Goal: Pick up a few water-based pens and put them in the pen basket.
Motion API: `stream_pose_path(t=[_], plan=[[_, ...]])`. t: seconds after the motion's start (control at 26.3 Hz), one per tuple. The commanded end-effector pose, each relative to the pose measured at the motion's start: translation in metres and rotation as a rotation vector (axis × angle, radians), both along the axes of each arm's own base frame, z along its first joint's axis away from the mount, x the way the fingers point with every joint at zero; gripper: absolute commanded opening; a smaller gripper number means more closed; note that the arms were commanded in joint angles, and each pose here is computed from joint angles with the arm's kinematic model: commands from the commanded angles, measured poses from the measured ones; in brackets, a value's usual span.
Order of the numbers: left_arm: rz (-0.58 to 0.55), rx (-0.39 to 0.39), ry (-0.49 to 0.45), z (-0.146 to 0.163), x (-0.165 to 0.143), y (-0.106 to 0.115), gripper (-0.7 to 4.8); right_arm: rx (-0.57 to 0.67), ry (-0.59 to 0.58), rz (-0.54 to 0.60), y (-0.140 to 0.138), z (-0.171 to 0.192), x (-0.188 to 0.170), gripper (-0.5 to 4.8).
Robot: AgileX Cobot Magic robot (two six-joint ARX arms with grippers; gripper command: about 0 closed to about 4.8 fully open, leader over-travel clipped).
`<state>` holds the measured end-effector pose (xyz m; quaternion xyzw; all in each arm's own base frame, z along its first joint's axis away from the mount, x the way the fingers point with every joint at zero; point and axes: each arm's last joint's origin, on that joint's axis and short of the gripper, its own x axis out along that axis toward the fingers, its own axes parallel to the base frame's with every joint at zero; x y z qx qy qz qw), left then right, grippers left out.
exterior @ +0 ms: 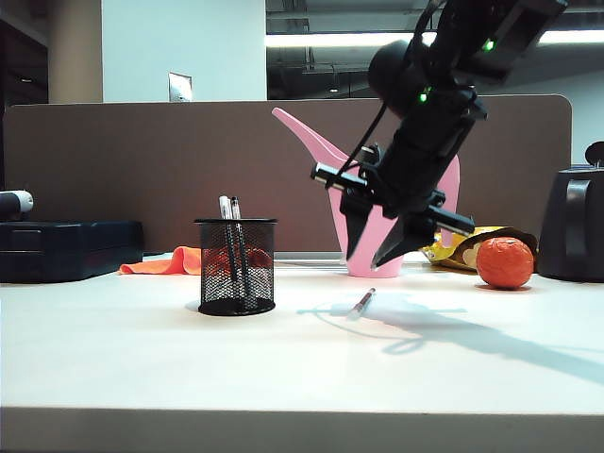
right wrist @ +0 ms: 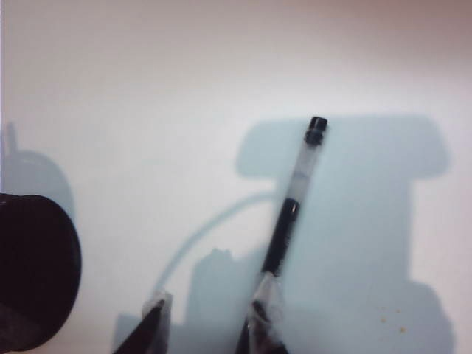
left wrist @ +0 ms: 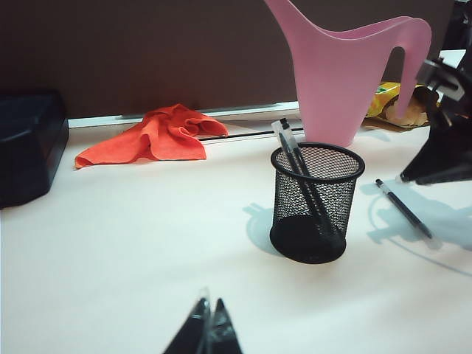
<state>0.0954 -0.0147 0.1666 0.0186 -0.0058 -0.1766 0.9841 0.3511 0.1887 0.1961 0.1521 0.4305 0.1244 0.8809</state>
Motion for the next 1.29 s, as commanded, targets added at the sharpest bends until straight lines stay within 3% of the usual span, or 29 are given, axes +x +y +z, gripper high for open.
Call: stream_pose_path(t=[0.04,0.57,0.8,0.91,0.99,1.29], plan=[[-0.001,0.006,-0.012,0.002,0.0,0.0,-0.05,0.023,-0.008,-0.026,0.002,-0.001,0.004,1.49],[-0.001,0.006,-0.012,0.002,0.0,0.0,-0.05,-0.039,0.039,-0.055,0.005,-0.027,0.009,1.47],[-0.001,0.006,-0.012,0.002,0.0,0.0,-0.05,-0.057,0.068,-0.054,0.005,-0.038,0.01,0.97],[-0.001,0.006,-0.012,0.002,0.0,0.0,-0.05,-0.066,0.075,-0.054,0.005,-0.038,0.009,0.18],[0.0,0.006,-0.012,0.002,0.0,0.0,-0.05,-0.083,0.079,-0.064,0.004,-0.039,0.008,-0.07],[-0.001,0.006,-0.012,0.002,0.0,0.0,-0.05,-0.049,0.029,-0.02,0.006,-0.028,0.009,-0.07]])
